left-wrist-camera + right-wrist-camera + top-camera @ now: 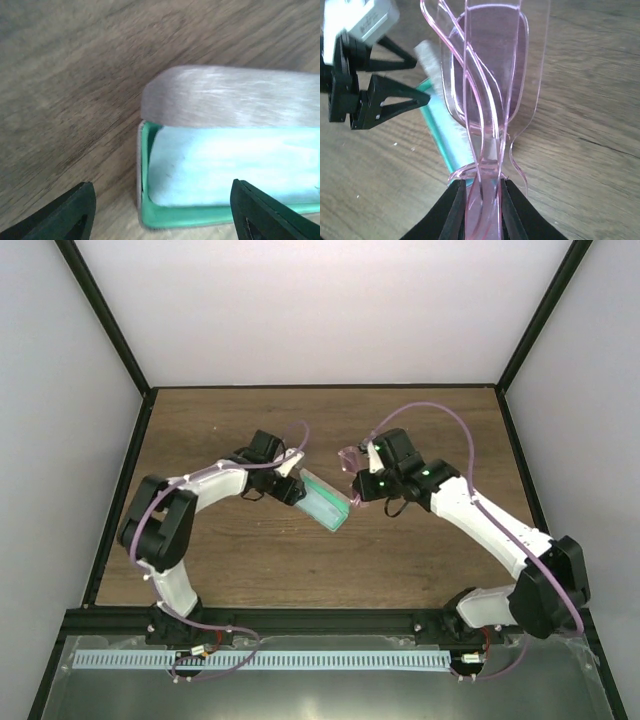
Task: Organize the sunglasses
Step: Move the sunglasses case at the center of the board, then place the sunglasses in the sunglasses case.
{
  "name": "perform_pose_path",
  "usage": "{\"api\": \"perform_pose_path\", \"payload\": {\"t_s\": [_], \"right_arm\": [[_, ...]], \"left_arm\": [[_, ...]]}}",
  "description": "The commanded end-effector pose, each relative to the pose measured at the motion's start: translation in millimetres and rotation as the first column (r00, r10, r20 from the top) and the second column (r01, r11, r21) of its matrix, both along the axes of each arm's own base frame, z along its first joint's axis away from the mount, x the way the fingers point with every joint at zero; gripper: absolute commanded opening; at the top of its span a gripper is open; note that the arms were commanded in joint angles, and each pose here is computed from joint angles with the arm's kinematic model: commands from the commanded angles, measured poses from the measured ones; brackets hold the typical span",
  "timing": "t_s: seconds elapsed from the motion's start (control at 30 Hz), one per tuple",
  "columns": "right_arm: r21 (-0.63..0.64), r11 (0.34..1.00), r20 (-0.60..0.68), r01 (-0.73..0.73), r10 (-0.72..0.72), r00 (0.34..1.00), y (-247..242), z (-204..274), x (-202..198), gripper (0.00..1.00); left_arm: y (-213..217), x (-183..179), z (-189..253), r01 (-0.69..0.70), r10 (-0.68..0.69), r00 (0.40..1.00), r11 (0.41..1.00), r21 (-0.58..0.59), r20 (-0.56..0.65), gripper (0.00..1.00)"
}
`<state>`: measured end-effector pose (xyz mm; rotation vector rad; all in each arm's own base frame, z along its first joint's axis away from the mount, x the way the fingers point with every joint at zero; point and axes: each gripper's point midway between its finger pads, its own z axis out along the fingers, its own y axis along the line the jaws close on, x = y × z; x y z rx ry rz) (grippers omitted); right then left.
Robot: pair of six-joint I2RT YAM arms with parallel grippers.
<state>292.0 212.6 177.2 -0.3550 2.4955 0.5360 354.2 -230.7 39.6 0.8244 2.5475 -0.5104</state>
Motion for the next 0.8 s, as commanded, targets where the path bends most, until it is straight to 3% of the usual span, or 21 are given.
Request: {"api": "perform_pose_path", "payload": {"t_s": [0.0,0.1,0.27,0.43,0.57,0.77], "right_arm": [[0.011,0.977,0.07,-0.212,0.211,0.975,47,26,-7,0.18],[-0.014,0.958,0.071,-0.286,0.286,0.956,68,24,-12,0.18],[-0.048,0.913,0.06,-0.406,0.408,0.911,93,15,-24,0.18],[-0.099,0.856,0.006,-0.507,0.51,0.86,113,-8,-32,0.17],[-0.133,0.823,-0.039,-0.552,0.552,0.833,121,-36,-29,0.17],[-0.281,0.777,-0.075,-0.564,0.568,0.82,114,-73,-9,0.17]], "left_arm": [[-3,-3,46,0.002,0.006,0.996,0.997,-0.081,0.09,0.82],[10,-9,59,-0.053,0.064,0.992,0.993,-0.103,0.108,0.94],[58,-10,59,-0.261,0.272,0.961,0.952,-0.162,0.049,0.96],[123,4,58,-0.504,0.512,0.857,0.855,-0.125,0.05,0.96],[144,7,57,-0.575,0.583,0.812,0.809,-0.12,0.038,0.96],[144,-4,44,-0.572,0.576,0.817,0.813,-0.105,0.011,0.97]]}}
